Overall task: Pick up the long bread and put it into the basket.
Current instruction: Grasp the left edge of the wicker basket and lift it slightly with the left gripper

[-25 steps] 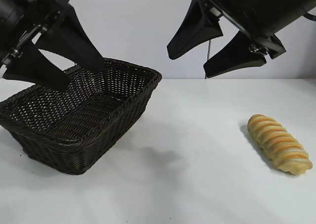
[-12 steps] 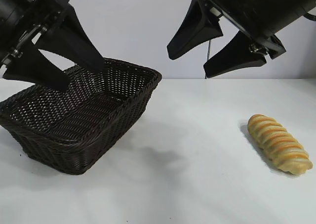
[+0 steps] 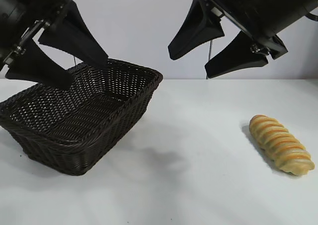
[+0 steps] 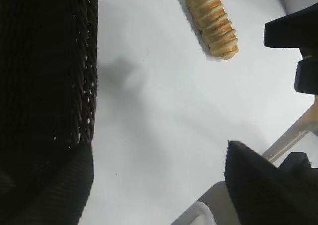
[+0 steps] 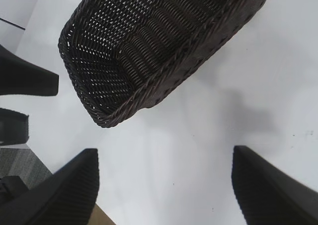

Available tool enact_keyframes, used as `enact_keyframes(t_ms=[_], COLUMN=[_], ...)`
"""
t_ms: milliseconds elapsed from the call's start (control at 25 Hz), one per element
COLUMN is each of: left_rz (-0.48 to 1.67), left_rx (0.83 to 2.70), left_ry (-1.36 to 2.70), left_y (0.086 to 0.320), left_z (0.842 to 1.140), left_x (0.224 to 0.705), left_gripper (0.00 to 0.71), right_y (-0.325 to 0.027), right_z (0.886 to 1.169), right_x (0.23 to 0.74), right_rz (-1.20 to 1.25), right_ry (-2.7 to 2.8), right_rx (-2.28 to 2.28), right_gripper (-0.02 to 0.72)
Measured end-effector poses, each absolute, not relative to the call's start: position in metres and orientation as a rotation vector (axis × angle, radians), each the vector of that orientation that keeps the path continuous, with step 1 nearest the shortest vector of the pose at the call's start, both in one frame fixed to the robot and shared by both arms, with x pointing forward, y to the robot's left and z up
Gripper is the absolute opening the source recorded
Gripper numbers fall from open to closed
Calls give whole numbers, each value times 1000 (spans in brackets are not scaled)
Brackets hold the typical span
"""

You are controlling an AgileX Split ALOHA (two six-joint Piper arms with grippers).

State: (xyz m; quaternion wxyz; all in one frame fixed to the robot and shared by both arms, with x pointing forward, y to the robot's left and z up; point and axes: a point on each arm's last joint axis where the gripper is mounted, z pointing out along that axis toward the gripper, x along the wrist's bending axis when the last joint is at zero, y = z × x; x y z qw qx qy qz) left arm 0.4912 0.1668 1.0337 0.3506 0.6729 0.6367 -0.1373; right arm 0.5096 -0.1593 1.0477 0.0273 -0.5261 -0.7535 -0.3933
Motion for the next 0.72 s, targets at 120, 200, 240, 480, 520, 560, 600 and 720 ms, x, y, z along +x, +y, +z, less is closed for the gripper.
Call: enact_keyframes(t_ms=[120,200,240,480,520,560,600,720], left_rz=[-336,-322,-317,-250,-229,-218,-191,-149], left_rx=[1682,1610,1572,1367,1345,1313,1296,1269], left_ry=[1774,1870,1918,2176,2204,2235,2257,2322], left_y=[174,179,181,193,194,196,197,200], left_z=[1040,1046,1048,1045,1044,1042,1040,1031], left_x=[486,481,480,482,483,484,486,492], left_gripper=[534,534,534,534,534,534,534,534], right_y=[-159,-159,-159,-159,-159,-159,-159,-159], right_z=[1048,1048,1048,1048,1048,1048,1048,1048], right_x=[510,510,510,510,510,510,510,510], right_rz=[-1214,-1214,-1214,-1215,-1215,-1215,-1215,-1215], right_ry=[-2327,-2327,-2327,-2326,-2326,-2326,-2326,-2326], right_rx=[-1625,-1625,-1625,-1625,-1625,-1625,-1625,-1625], right_gripper=[538,538,538,538,538,538,538,538])
